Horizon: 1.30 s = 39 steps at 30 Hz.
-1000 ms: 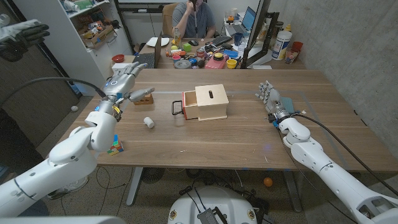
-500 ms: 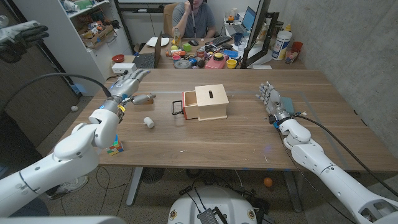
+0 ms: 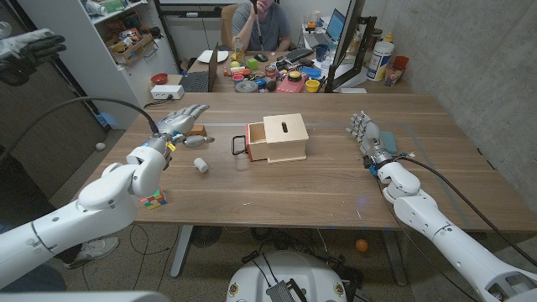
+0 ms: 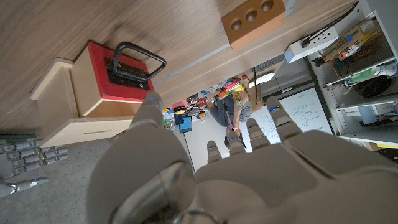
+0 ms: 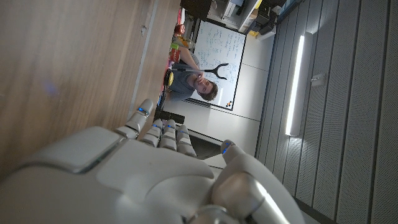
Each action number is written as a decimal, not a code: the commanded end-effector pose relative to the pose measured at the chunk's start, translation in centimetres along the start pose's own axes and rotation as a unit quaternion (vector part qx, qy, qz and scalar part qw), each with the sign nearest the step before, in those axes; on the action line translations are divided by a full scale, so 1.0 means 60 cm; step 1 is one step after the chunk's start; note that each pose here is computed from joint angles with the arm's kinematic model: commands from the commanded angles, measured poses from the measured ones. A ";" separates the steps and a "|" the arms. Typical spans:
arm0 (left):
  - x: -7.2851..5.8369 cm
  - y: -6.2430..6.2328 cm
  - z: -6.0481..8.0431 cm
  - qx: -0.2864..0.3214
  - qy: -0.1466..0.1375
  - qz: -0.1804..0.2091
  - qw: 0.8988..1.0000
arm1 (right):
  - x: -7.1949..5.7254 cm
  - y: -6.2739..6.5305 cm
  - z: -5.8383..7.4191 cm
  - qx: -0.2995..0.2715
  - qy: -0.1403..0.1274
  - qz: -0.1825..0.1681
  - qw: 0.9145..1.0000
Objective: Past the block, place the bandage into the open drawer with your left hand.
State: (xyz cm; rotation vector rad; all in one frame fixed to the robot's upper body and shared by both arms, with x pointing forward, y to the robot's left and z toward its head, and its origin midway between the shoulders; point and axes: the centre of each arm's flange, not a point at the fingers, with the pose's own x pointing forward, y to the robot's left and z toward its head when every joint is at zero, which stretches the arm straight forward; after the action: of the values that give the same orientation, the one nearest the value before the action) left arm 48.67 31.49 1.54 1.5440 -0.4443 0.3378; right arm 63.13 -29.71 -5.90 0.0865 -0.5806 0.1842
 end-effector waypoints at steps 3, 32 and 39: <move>0.002 -0.017 0.006 0.014 0.001 -0.061 0.998 | -0.003 -0.001 -0.004 0.004 -0.002 -0.004 1.000; 0.011 -0.063 -0.017 0.042 0.033 -0.135 0.989 | -0.015 -0.004 -0.007 0.007 -0.002 -0.011 1.000; 0.020 -0.081 -0.020 0.038 0.036 -0.153 0.987 | -0.018 -0.006 -0.008 0.006 -0.001 -0.011 1.000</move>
State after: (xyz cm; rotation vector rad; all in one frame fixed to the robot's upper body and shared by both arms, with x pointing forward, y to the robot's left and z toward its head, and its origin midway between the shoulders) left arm 50.91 32.29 -1.26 1.6353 -0.1867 0.1926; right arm 62.73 -30.00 -6.72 0.1070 -0.5826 0.1681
